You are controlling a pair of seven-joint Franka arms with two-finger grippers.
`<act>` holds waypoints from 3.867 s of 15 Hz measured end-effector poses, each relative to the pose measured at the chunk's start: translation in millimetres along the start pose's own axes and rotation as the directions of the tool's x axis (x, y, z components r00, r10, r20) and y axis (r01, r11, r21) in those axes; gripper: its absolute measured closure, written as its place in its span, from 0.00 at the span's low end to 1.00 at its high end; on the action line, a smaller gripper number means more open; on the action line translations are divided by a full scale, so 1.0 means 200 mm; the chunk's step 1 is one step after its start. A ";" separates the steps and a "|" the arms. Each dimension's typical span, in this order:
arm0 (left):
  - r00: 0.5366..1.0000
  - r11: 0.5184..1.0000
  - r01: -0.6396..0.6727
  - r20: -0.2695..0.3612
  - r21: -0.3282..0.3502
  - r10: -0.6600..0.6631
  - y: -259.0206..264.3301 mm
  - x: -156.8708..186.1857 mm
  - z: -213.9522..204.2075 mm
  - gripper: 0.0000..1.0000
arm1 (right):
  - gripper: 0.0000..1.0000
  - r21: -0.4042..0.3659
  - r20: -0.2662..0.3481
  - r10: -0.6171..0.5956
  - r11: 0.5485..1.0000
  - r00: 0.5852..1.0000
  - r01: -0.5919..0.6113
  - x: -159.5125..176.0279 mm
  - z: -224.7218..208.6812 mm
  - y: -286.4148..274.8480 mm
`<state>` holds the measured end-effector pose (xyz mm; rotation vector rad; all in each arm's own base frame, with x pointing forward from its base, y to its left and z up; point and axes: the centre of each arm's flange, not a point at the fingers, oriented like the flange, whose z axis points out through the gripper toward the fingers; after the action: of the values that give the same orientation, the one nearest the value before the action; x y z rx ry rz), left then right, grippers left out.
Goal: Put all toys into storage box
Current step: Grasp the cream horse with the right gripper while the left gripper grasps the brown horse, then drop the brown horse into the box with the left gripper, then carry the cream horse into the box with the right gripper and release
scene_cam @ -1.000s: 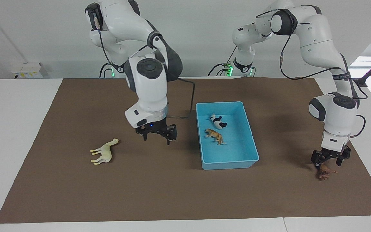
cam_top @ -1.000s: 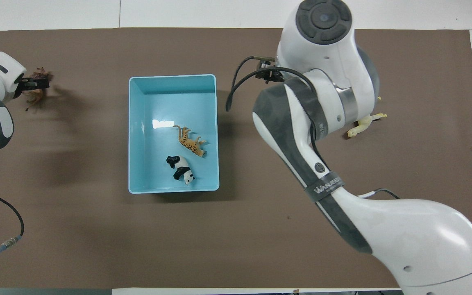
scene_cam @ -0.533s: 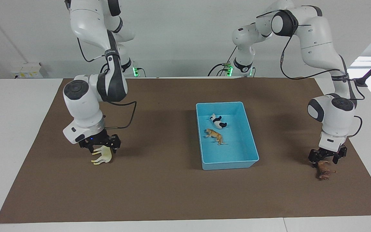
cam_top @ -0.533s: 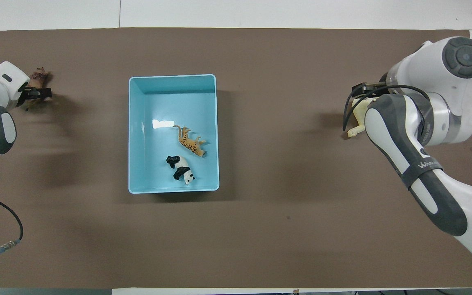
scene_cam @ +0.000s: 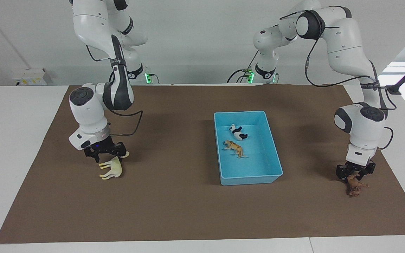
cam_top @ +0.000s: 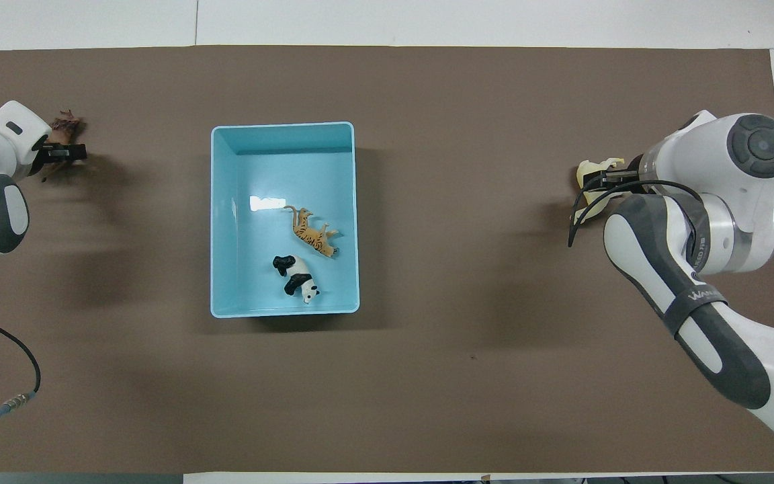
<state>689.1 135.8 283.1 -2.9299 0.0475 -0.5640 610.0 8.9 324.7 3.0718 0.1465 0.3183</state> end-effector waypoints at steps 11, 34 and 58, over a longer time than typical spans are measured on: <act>0.988 0.985 0.153 0.047 -0.083 -0.150 0.16 0.22 -0.19 0.74 | 0.00 -0.009 -0.047 -0.076 0.997 0.996 0.076 0.01 0.14 -0.04; 0.848 0.898 0.439 0.347 -0.034 -0.401 1.60 -0.14 -1.30 0.00 | 0.57 0.013 0.034 -0.060 0.998 0.998 0.059 0.33 -0.22 -0.31; 0.867 0.988 -0.013 0.490 -0.154 0.087 0.83 -0.10 -1.72 0.00 | 0.00 0.204 -0.012 0.350 0.918 0.937 -0.340 0.31 -0.69 -2.22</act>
<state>542.5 -77.8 564.9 -3.1044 0.1066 0.2263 602.9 463.1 446.8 3.2801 -0.3940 0.4151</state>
